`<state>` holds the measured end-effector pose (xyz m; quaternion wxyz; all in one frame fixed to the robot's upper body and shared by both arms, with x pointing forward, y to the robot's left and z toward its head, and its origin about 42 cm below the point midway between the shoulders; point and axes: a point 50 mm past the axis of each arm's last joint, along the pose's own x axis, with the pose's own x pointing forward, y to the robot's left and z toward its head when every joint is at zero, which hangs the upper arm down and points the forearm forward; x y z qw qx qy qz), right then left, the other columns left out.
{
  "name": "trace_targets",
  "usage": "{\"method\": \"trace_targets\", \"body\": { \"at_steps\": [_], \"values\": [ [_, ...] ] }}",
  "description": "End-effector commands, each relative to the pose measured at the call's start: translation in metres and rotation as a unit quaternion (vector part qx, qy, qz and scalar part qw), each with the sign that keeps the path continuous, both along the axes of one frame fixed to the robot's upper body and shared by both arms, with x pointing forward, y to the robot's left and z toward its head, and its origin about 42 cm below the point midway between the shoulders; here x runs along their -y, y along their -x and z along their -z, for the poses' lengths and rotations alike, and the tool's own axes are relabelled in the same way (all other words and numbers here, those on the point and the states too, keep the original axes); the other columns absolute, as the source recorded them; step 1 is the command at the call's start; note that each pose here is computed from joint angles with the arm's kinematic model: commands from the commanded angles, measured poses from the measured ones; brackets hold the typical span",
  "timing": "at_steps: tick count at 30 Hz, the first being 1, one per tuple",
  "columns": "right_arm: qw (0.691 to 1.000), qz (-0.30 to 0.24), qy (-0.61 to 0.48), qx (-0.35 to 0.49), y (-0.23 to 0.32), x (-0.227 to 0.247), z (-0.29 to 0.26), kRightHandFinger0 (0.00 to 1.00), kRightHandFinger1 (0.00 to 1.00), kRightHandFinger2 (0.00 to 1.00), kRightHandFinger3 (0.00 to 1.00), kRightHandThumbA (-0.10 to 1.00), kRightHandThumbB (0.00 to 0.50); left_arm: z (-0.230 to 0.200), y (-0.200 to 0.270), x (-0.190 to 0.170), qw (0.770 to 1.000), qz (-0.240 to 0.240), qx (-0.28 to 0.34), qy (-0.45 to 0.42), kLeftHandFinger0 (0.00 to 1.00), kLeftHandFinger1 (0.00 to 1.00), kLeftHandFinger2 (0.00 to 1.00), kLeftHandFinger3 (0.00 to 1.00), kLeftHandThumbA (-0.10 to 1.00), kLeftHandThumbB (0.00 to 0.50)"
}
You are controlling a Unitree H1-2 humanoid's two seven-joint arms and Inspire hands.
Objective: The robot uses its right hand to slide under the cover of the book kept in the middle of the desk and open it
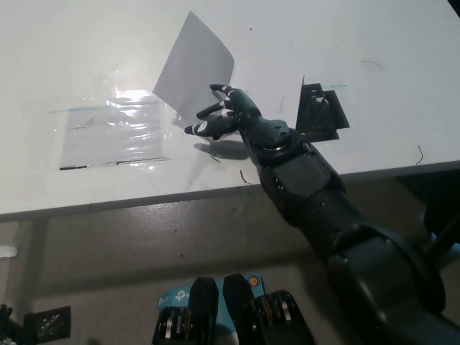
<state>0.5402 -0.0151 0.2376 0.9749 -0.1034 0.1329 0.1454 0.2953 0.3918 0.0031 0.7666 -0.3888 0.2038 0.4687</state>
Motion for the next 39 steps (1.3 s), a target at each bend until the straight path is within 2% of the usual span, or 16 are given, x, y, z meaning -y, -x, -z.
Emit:
{"method": "trace_targets", "body": {
  "at_steps": [1, 4, 6, 8, 10, 11, 13, 15, 17, 19, 25, 26, 32, 35, 36, 39],
  "values": [
    [1.0, 0.012, -0.018, -0.004, -0.002, -0.011, -0.018, 0.28, 0.36, 0.49, 0.96, 0.96, 0.216, -0.013, -0.002, -0.012, 1.0, -0.002, 0.013, -0.024, 1.0, 1.0, 1.0, 1.0, 1.0, 0.0],
    [0.999, 0.003, -0.035, -0.007, -0.003, -0.009, -0.018, 0.35, 0.43, 0.57, 1.0, 0.96, 0.227, -0.011, -0.001, -0.011, 1.0, -0.002, 0.008, -0.025, 1.0, 1.0, 1.0, 1.0, 1.0, 0.0],
    [0.999, 0.009, -0.052, -0.006, -0.004, -0.008, -0.023, 0.35, 0.41, 0.54, 0.98, 0.94, 0.235, -0.01, -0.001, -0.012, 1.0, -0.004, 0.011, -0.02, 1.0, 1.0, 1.0, 1.0, 1.0, 0.0],
    [0.998, 0.003, -0.063, -0.002, -0.005, -0.006, -0.027, 0.41, 0.48, 0.57, 1.0, 0.93, 0.188, -0.008, -0.001, -0.011, 1.0, -0.007, 0.009, -0.017, 1.0, 1.0, 1.0, 1.0, 1.0, 0.0],
    [0.997, 0.001, -0.076, 0.001, -0.006, -0.004, -0.032, 0.44, 0.52, 0.59, 1.0, 0.93, 0.188, -0.01, 0.0, -0.01, 1.0, -0.012, 0.01, -0.016, 1.0, 1.0, 1.0, 1.0, 1.0, 0.0],
    [0.996, -0.008, -0.09, 0.015, -0.009, 0.001, -0.041, 0.44, 0.54, 0.63, 1.0, 1.0, 0.187, -0.011, 0.001, -0.009, 1.0, -0.007, 0.009, -0.018, 1.0, 1.0, 1.0, 1.0, 1.0, 0.0],
    [0.993, -0.003, -0.114, 0.019, -0.008, 0.005, -0.048, 0.43, 0.54, 0.67, 1.0, 1.0, 0.199, -0.01, 0.002, -0.01, 1.0, -0.011, 0.008, -0.017, 1.0, 1.0, 1.0, 1.0, 1.0, 0.0],
    [0.989, 0.006, -0.15, 0.017, -0.008, 0.011, -0.057, 0.47, 0.56, 0.72, 1.0, 0.96, 0.194, -0.008, 0.003, -0.01, 1.0, -0.013, 0.006, -0.018, 1.0, 1.0, 1.0, 1.0, 1.0, 0.0],
    [0.982, 0.017, -0.185, 0.037, -0.007, 0.027, -0.071, 0.46, 0.59, 0.74, 1.0, 0.99, 0.179, -0.007, 0.004, -0.009, 1.0, -0.012, 0.01, -0.017, 1.0, 1.0, 1.0, 1.0, 1.0, 0.0],
    [0.973, 0.039, -0.225, 0.04, -0.006, 0.043, -0.079, 0.42, 0.55, 0.73, 1.0, 0.95, 0.189, -0.006, 0.005, -0.008, 1.0, -0.015, 0.011, -0.016, 1.0, 1.0, 1.0, 1.0, 1.0, 0.0],
    [0.94, 0.075, -0.329, 0.059, 0.001, 0.088, -0.096, 0.45, 0.57, 0.74, 1.0, 0.88, 0.194, -0.001, 0.009, -0.008, 1.0, -0.014, 0.014, -0.012, 1.0, 1.0, 1.0, 1.0, 1.0, 0.0],
    [0.936, 0.08, -0.338, 0.062, 0.002, 0.096, -0.097, 0.43, 0.55, 0.7, 1.0, 0.88, 0.196, 0.0, 0.011, -0.007, 1.0, -0.021, 0.013, -0.011, 1.0, 1.0, 1.0, 1.0, 1.0, 0.0],
    [0.914, 0.114, -0.383, 0.065, 0.01, 0.137, -0.091, 0.46, 0.57, 0.72, 1.0, 0.87, 0.174, 0.002, 0.018, -0.007, 1.0, -0.008, 0.016, -0.013, 1.0, 1.0, 1.0, 1.0, 1.0, 0.0],
    [0.906, 0.122, -0.398, 0.071, 0.015, 0.161, -0.081, 0.59, 0.67, 0.76, 1.0, 0.92, 0.147, 0.003, 0.017, -0.006, 1.0, -0.013, 0.015, -0.01, 1.0, 1.0, 1.0, 1.0, 1.0, 0.0],
    [0.899, 0.133, -0.411, 0.072, 0.016, 0.168, -0.08, 0.58, 0.7, 0.78, 1.0, 0.89, 0.151, 0.003, 0.016, -0.006, 1.0, -0.016, 0.015, -0.008, 1.0, 1.0, 1.0, 1.0, 1.0, 0.0],
    [0.894, 0.143, -0.417, 0.08, 0.023, 0.192, -0.069, 0.52, 0.64, 0.79, 1.0, 0.92, 0.14, 0.003, 0.015, -0.006, 1.0, -0.019, 0.011, -0.008, 1.0, 1.0, 1.0, 1.0, 1.0, 0.0]
  ]
}}
